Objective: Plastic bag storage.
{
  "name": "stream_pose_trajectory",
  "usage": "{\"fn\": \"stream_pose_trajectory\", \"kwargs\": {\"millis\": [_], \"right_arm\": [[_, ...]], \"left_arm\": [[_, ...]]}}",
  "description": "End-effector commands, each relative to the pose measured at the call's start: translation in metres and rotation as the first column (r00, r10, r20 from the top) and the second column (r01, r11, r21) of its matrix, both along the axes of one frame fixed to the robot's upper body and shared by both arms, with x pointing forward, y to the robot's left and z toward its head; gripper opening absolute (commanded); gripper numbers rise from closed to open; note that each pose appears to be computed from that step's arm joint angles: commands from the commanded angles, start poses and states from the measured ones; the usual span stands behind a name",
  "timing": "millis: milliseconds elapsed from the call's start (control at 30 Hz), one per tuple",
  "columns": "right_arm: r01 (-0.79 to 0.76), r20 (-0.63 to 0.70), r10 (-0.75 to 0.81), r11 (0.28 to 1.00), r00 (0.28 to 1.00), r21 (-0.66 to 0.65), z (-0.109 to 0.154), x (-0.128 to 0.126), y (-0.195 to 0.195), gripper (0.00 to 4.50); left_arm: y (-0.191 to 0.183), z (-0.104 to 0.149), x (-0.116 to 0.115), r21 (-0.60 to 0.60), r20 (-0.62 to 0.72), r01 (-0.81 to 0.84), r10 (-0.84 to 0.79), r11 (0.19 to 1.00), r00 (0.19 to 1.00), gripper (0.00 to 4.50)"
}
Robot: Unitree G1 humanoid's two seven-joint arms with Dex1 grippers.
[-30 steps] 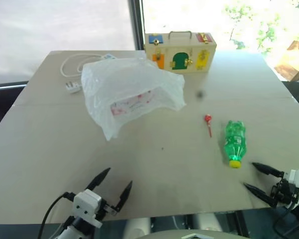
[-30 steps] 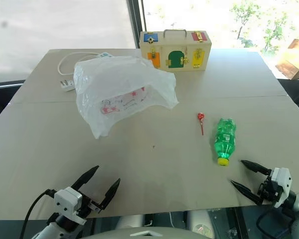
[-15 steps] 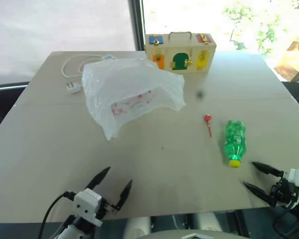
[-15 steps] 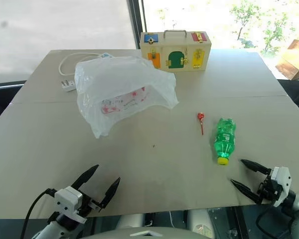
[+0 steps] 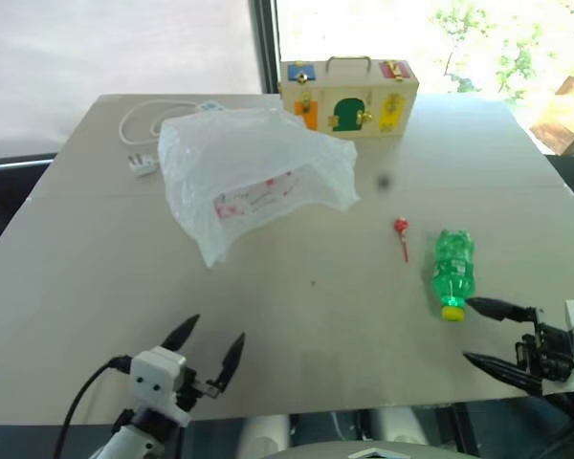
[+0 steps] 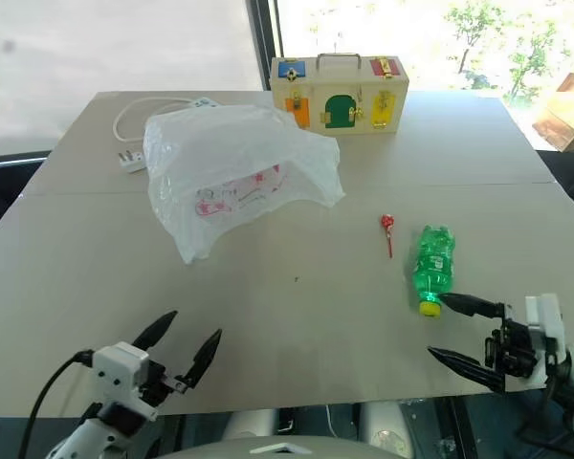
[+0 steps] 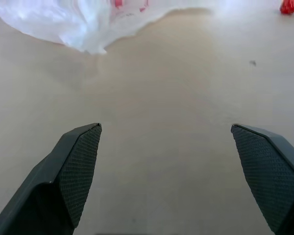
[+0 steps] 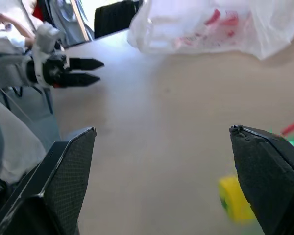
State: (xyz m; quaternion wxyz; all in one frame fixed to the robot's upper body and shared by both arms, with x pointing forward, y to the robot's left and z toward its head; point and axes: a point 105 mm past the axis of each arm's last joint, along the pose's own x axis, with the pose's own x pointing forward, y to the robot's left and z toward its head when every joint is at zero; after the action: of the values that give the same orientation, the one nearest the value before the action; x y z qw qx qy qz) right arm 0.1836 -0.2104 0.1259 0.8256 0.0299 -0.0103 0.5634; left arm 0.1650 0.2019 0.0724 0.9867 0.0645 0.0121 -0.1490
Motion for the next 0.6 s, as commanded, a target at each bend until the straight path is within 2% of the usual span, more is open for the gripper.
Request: {"fn": "stream_pose_trajectory", "kwargs": {"millis": [33,167,300,433,600], "right_arm": [[0.001,0.129,-0.008,0.999,0.992,0.05,0.027,0.013,0.016,4.44],[0.034,0.175,-0.043,0.998,0.984,0.052,0.033,0.031,0.027,4.44],[0.061,0.2,-0.068,0.997,0.977,0.041,0.035,0.041,0.036,4.44],[0.061,0.207,-0.066,0.998,0.976,0.03,0.035,0.043,0.043,4.44],[0.081,0.215,-0.083,0.997,0.973,0.018,0.036,0.048,0.045,4.44]], "left_arm": [[0.009,0.028,0.018,0.003,0.11,-0.094,0.093,0.996,0.99,4.5],[0.019,0.046,0.049,0.01,0.193,-0.183,0.178,0.983,0.965,4.5],[0.011,0.053,0.086,0.052,0.236,-0.188,0.171,0.981,0.957,4.5],[0.008,0.056,0.106,0.052,0.242,-0.223,0.204,0.973,0.948,4.5],[0.001,0.058,0.117,0.039,0.244,-0.23,0.214,0.972,0.946,4.5]]}}
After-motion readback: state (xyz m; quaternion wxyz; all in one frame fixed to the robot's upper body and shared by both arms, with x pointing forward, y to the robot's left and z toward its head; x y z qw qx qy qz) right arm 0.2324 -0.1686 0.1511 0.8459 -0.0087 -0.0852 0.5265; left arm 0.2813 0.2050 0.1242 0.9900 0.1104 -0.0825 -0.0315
